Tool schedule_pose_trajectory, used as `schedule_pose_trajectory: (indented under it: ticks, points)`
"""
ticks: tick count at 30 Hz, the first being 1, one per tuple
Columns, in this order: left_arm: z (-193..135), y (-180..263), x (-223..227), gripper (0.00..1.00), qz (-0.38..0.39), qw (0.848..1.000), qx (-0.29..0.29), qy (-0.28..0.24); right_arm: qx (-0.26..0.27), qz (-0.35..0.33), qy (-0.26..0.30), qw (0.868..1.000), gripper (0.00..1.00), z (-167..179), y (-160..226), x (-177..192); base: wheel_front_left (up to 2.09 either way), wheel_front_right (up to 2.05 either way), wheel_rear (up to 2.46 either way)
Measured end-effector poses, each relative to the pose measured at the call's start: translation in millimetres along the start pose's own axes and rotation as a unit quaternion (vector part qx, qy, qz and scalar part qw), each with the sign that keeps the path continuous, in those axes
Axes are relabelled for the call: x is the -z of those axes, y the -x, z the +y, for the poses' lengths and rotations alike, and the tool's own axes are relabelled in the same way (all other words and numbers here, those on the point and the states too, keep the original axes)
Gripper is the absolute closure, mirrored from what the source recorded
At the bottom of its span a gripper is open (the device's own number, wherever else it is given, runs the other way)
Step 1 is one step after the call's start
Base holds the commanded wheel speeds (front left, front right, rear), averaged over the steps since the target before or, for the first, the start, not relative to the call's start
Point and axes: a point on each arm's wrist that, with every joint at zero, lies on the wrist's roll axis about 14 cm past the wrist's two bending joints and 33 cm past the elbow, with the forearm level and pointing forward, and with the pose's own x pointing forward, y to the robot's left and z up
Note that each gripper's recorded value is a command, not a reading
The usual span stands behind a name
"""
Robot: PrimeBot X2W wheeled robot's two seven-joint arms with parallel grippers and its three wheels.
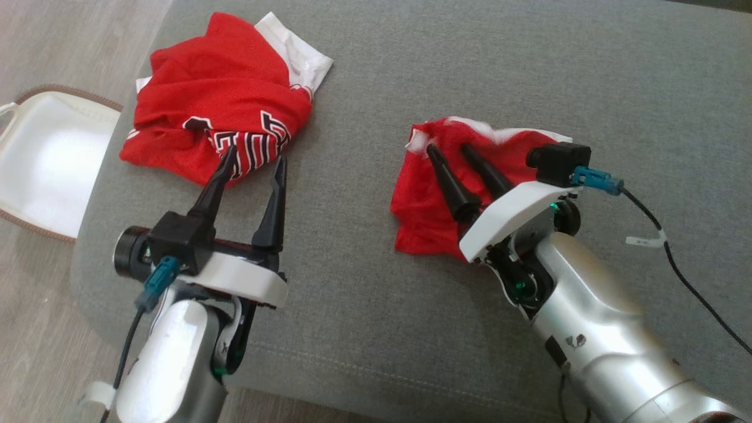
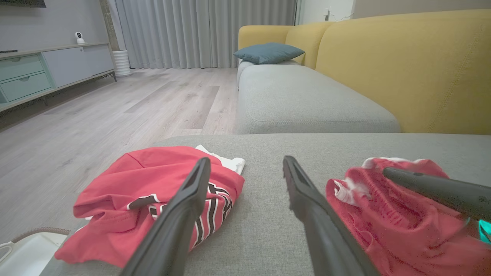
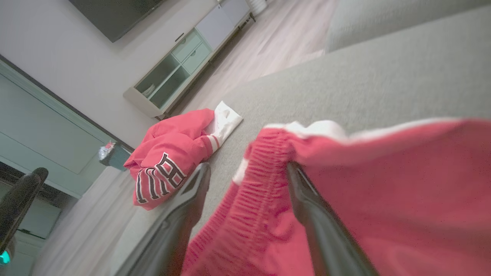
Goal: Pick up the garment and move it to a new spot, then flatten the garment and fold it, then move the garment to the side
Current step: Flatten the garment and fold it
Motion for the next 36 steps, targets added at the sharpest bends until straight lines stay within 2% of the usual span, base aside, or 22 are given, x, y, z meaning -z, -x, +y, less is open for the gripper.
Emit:
schedule_pose_trajectory:
  ticks: [5,8,12,17,24,36]
  points:
    - [-2,1,4,0.0,0.004,1.0,0.001,0.004,0.002,-0.063,0.096,0.993,0.0,-3,7,-23,0.0,0.0,0.0]
    - [-4,0,4,0.0,0.003,1.0,0.005,0.002,0.017,-0.108,0.145,0.983,0.0,-15,18,-48,0.0,0.0,0.0]
    - [-3,0,5,0.0,0.004,1.0,0.003,0.005,0.073,-0.153,0.184,0.968,0.0,-49,51,-71,0.0,0.0,0.0]
    - [-4,2,6,0.0,0.005,1.0,0.004,0.007,0.15,-0.18,0.215,0.948,0.0,-79,107,-80,0.0,0.0,0.0]
    - [-3,7,7,0.0,0.007,1.0,0.004,0.003,0.226,-0.197,0.212,0.93,0.0,-86,167,-86,0.0,0.0,0.0]
    - [-13,30,7,0.0,0.017,1.0,0.024,-0.005,0.264,-0.19,0.205,0.923,0.0,-74,217,-76,0.0,0.0,0.0]
